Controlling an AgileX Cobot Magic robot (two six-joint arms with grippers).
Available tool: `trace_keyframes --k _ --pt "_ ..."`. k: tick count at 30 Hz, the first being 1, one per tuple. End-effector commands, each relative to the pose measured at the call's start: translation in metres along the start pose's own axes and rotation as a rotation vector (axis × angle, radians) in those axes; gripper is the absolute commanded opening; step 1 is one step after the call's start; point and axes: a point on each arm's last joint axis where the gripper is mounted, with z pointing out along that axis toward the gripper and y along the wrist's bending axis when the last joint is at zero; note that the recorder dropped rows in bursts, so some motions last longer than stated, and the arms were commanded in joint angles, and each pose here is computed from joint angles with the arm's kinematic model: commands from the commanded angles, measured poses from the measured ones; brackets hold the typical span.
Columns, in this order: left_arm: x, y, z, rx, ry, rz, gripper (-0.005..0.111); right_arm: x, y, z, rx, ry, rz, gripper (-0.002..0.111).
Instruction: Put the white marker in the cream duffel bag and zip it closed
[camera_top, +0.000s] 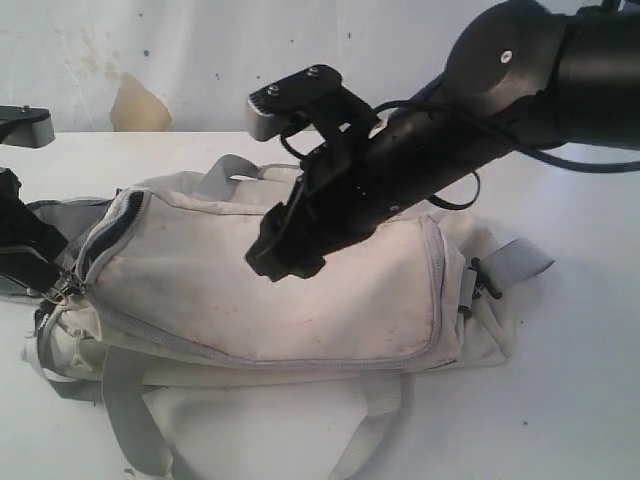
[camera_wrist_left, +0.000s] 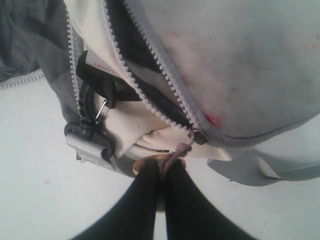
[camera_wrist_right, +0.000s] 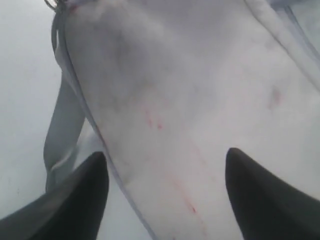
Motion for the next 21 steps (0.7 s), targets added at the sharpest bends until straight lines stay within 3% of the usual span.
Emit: trace_keyframes --k 1,14,21 --pt "0.001 -0.001 -0.003 0.003 -0.006 -0.01 0.0 -0.012 0.019 0.016 0.022 -0.082 -0.054 0.062" --pt "0.001 0.0 -0.003 -0.001 -0.009 -0.073 0.0 -0.007 0.058 0.084 0.018 -0.085 -0.137 0.062" --pt "0.001 0.002 -0.003 -0.005 -0.017 -0.264 0.0 -0.008 0.074 0.096 0.034 -0.122 -0.168 0.062"
